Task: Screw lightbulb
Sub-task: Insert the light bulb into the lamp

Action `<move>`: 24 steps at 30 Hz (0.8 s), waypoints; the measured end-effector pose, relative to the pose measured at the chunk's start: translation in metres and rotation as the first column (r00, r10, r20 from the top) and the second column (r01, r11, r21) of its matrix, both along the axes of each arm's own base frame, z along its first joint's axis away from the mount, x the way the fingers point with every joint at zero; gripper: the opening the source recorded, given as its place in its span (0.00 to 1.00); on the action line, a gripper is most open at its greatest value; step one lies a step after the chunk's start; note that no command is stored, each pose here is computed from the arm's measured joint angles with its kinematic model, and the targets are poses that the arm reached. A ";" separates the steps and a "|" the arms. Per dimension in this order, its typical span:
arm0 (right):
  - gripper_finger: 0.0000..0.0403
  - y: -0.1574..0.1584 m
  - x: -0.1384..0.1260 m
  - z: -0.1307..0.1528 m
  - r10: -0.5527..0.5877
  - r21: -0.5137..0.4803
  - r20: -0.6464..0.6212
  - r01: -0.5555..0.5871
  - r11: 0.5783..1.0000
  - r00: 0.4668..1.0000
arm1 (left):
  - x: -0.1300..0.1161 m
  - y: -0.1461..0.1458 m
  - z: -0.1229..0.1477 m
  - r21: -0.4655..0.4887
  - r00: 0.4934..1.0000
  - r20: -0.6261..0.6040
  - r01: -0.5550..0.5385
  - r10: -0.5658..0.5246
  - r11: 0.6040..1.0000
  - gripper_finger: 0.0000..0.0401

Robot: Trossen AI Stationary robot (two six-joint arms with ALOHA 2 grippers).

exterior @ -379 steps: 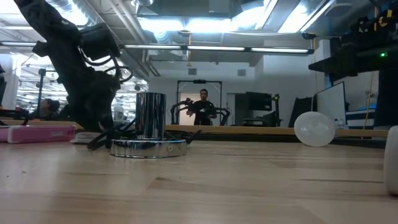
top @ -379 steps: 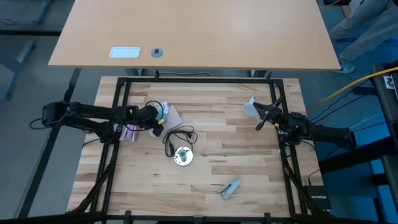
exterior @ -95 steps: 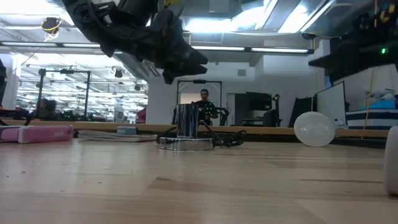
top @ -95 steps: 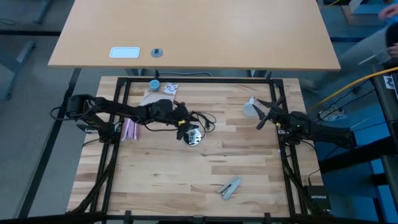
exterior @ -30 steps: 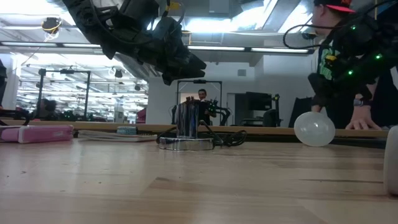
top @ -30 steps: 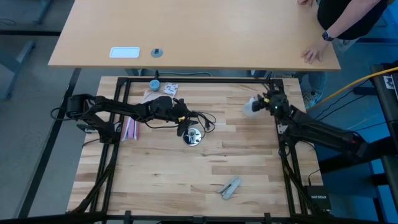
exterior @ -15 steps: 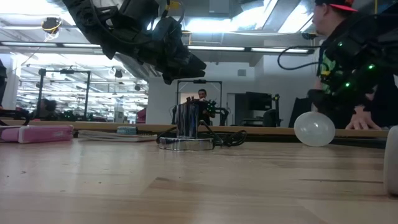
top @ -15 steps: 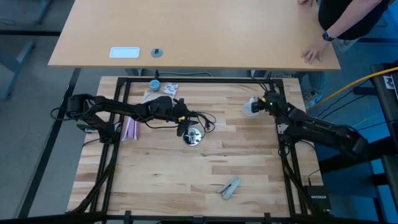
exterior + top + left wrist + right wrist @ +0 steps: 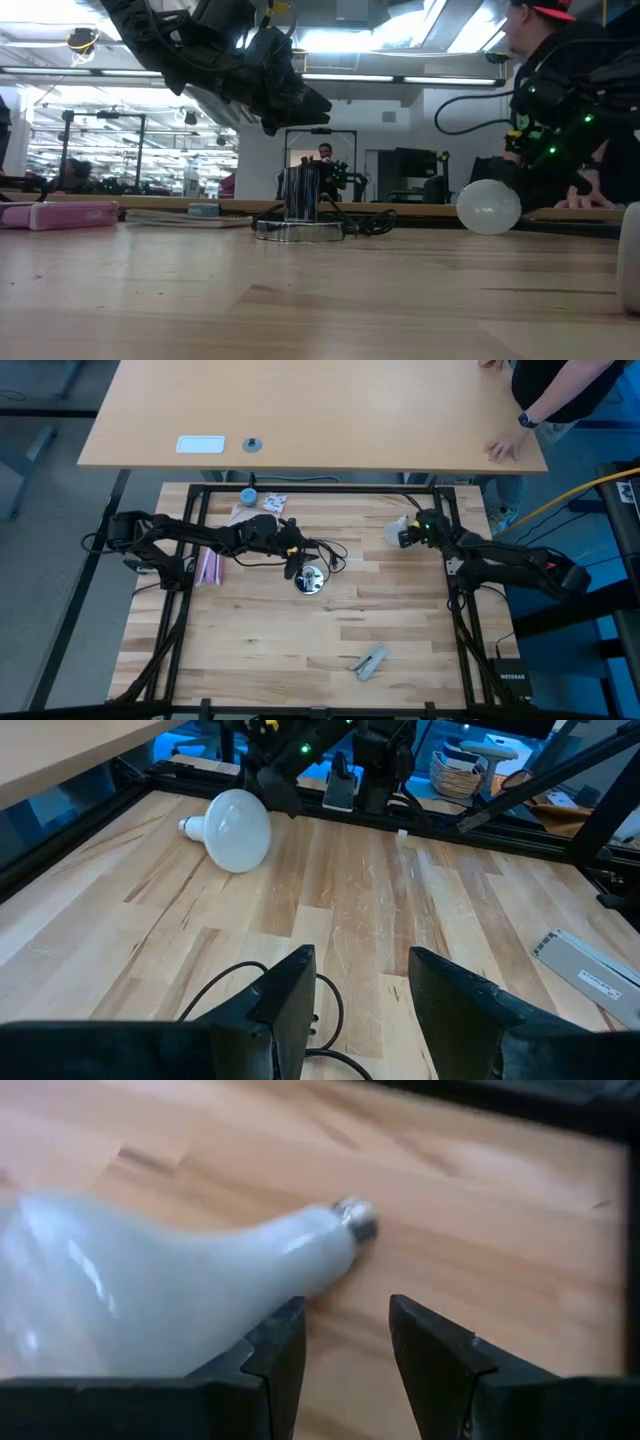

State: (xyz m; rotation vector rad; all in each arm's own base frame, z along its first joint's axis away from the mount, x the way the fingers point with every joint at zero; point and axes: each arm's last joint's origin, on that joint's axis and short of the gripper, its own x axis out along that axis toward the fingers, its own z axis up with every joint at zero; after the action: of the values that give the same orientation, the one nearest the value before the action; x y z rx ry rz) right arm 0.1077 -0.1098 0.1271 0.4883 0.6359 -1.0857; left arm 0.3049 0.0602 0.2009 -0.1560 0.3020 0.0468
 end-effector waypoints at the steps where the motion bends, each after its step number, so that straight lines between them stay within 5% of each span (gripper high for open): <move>1: 0.37 0.000 0.000 -0.001 0.009 0.012 0.000 -0.009 1.000 1.000 | 0.000 0.000 0.000 0.000 1.000 0.000 0.000 0.000 1.000 0.39; 7: 0.37 -0.001 0.007 -0.001 0.094 0.044 0.079 -0.098 0.994 0.992 | 0.000 0.000 0.000 0.000 1.000 0.000 0.000 0.000 1.000 0.39; 16: 0.37 -0.004 0.018 0.011 0.263 -0.037 0.256 -0.262 0.964 0.930 | 0.000 0.000 0.000 0.000 1.000 0.000 0.000 0.000 1.000 0.39; 20: 0.37 -0.007 0.023 0.020 0.367 -0.166 0.246 -0.334 0.928 0.897 | 0.000 0.000 0.000 0.000 1.000 0.000 0.000 0.000 1.000 0.39; 24: 0.37 -0.011 0.025 0.030 0.483 -0.376 0.049 -0.432 0.820 0.874 | 0.000 0.000 0.000 0.000 1.000 0.000 0.000 0.000 1.000 0.39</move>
State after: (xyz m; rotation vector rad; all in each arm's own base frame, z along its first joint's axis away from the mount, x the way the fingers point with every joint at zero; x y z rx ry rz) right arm 0.1332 -0.1211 0.1572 0.0816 0.3869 -0.6705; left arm 0.3049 0.0602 0.2008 -0.1560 0.3024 0.0472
